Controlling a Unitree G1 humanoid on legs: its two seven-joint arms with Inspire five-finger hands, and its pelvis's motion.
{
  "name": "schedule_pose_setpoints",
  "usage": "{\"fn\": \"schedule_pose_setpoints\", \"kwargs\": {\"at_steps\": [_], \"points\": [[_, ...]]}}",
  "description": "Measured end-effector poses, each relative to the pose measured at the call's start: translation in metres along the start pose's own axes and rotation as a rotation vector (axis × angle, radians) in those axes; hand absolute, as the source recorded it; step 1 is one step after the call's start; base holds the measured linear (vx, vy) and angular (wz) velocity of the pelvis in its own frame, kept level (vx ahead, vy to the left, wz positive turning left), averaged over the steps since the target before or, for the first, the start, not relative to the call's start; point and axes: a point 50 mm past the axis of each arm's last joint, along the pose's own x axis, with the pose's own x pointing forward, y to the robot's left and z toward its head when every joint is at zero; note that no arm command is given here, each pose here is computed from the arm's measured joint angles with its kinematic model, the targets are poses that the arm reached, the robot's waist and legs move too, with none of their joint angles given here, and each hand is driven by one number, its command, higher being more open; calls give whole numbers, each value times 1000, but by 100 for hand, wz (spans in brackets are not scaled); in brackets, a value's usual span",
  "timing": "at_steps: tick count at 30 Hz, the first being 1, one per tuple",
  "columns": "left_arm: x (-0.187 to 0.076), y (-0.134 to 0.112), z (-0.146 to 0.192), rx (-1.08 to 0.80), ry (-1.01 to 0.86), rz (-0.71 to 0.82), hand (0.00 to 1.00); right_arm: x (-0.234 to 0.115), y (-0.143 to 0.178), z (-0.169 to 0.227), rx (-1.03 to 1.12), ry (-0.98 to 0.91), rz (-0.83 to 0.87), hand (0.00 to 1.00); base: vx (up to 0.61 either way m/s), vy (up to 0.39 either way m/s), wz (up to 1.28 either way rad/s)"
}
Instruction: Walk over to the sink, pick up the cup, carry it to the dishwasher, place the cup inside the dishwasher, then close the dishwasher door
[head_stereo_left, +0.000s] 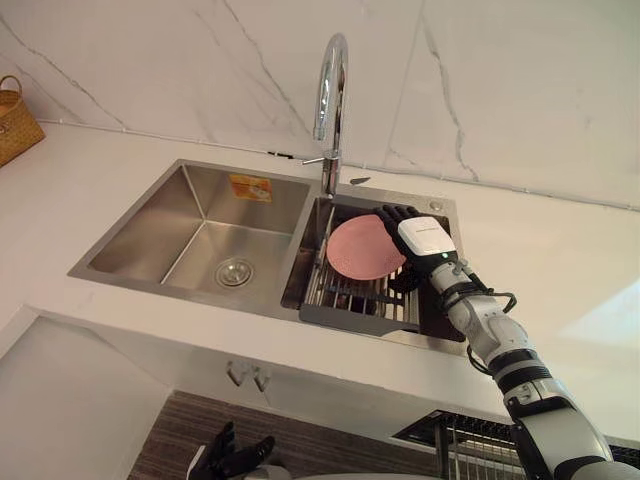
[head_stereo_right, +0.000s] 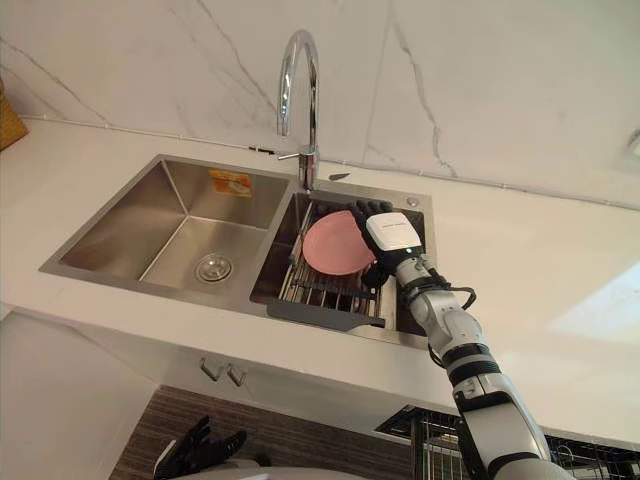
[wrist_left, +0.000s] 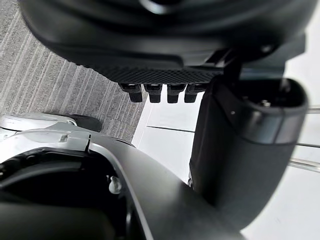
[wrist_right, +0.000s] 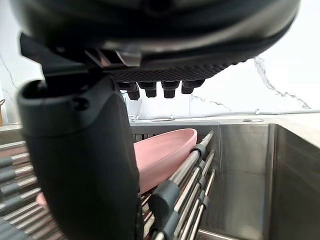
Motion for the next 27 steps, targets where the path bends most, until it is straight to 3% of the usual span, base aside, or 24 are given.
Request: {"fn": "schedule_pose_setpoints", "kwargs": {"at_steps": [10,11,21,27], "points": [[1,-1,5,5,-19,-15,100,5,-1,-3,-26,23,2,100,0,1,2],[1,-1,5,5,-19,-15,100,5,-1,-3,-26,24,2,0,-18,7,4],[1,-1,6,-1,-24,-19,100,9,3,-7,0,62,53,0,-15,4,0],[1,0,8,-4,-33,-23,100,20,-18,-7,24,47,-19,0,-1,1,-1]]}}
